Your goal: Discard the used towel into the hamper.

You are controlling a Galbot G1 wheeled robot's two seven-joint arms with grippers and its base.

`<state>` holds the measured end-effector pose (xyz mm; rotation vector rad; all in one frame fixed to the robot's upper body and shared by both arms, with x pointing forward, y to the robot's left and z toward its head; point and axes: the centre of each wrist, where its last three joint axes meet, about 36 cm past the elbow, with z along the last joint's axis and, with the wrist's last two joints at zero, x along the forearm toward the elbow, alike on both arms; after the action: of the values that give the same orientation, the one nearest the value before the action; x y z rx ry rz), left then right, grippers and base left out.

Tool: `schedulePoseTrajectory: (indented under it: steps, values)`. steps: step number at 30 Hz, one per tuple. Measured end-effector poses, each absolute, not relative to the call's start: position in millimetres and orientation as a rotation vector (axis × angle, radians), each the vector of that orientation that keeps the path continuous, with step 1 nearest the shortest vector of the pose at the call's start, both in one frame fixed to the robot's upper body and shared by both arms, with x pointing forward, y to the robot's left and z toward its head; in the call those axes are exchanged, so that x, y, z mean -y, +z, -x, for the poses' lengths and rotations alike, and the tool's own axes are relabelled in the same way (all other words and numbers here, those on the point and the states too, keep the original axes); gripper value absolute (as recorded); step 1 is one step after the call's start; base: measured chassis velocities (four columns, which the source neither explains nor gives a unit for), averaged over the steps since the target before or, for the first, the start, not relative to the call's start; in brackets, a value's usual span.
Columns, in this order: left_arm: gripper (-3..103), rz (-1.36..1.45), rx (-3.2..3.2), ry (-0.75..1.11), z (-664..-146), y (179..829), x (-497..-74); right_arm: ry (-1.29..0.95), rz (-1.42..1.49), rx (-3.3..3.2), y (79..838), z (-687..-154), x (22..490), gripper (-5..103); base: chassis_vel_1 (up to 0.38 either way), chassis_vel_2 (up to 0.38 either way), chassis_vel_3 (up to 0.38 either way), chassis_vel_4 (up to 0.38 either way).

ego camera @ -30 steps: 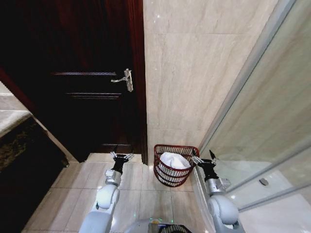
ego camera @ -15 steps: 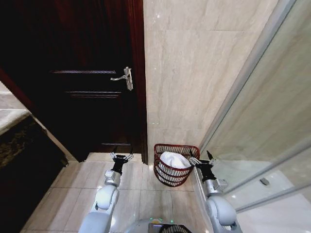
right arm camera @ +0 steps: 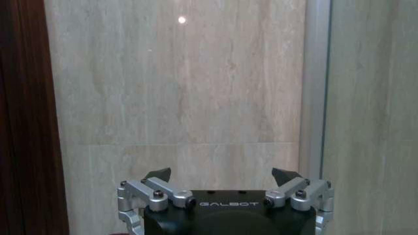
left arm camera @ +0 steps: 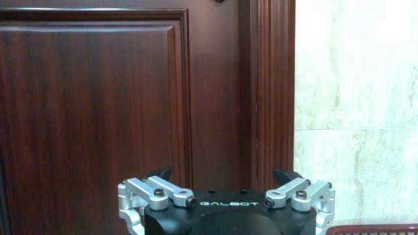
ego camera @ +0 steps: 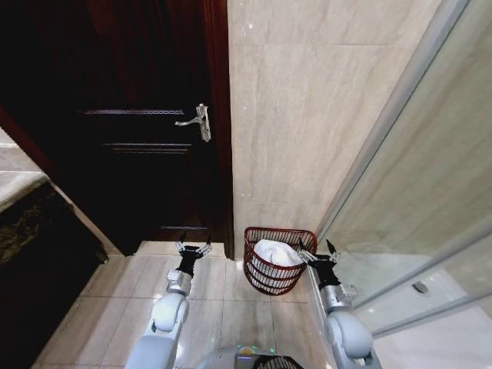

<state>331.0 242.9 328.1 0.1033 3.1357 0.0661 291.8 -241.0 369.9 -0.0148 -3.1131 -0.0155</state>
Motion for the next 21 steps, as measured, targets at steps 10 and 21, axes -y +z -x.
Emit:
schedulePoseTrajectory:
  steps: [10,21]
  values:
    - [100,-0.101,-3.133,0.072,-330.3,327.9,-245.3,-0.015,0.020,3.116,369.4,-291.7,239.8,100,0.090,0.077,-0.087,-0.076]
    - [100,-0.107,-3.132,0.085,-329.2,328.5,-244.3,-0.012,0.022,3.118,369.1,-289.8,240.8,100,0.065,0.069,-0.062,-0.066]
